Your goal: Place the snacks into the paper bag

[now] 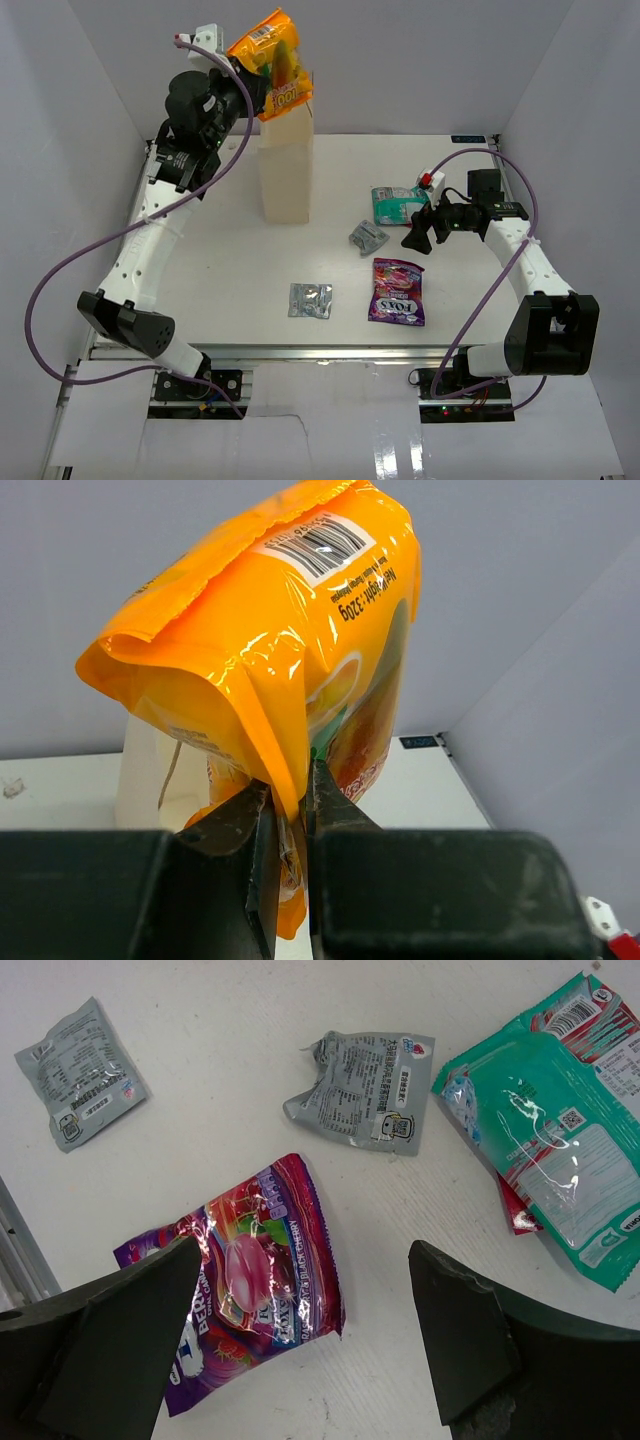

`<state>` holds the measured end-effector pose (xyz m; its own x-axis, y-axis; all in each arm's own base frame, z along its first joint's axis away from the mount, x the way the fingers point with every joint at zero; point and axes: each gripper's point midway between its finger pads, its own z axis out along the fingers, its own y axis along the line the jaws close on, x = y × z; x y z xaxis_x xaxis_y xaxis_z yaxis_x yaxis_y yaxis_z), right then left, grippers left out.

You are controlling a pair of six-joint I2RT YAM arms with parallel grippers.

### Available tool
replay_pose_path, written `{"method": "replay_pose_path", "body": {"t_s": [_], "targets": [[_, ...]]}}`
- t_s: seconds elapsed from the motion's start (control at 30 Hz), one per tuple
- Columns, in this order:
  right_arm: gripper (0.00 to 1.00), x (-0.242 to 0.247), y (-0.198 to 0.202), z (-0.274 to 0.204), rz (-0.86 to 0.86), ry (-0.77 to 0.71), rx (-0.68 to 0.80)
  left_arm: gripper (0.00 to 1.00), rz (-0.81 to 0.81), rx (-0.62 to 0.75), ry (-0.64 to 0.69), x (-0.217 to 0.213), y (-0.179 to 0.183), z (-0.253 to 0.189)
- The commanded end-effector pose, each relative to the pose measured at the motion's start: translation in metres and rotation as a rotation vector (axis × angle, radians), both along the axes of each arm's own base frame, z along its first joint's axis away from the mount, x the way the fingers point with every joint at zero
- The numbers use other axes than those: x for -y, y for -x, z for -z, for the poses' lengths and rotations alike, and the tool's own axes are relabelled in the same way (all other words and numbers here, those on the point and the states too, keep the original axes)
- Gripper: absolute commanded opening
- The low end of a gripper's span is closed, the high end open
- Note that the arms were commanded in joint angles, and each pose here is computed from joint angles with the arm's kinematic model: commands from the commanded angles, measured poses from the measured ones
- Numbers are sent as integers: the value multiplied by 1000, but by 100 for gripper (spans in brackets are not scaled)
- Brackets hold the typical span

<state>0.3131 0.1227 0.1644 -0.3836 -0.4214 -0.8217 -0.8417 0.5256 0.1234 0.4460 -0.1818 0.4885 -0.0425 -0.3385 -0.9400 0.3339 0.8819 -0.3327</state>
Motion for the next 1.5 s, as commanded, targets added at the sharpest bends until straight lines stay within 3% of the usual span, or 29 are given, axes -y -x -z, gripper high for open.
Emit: {"method": "replay_pose_path", "body": {"t_s": [0.0,0.1,0.57,1.1,1.3,1.47], "targets": [[90,0,-1,0,0,-10,-4,0,31,317,148,-17,64,-118],[90,-1,0,2,-2,-13,-11,0,-3,333,156,-24,65,-123],[90,0,2,5,7,-4,-22,0,-229,285,48,-32,4,-87],[90,3,-1,7,17,-1,-26,0,-212,157,-54,5,-27,-22],[90,2,0,5,15,-10,-27,15,-198,75,-68,16,-31,17],[90,1,1,3,9,-16,-26,17,-213,42,-84,16,-37,35]]}}
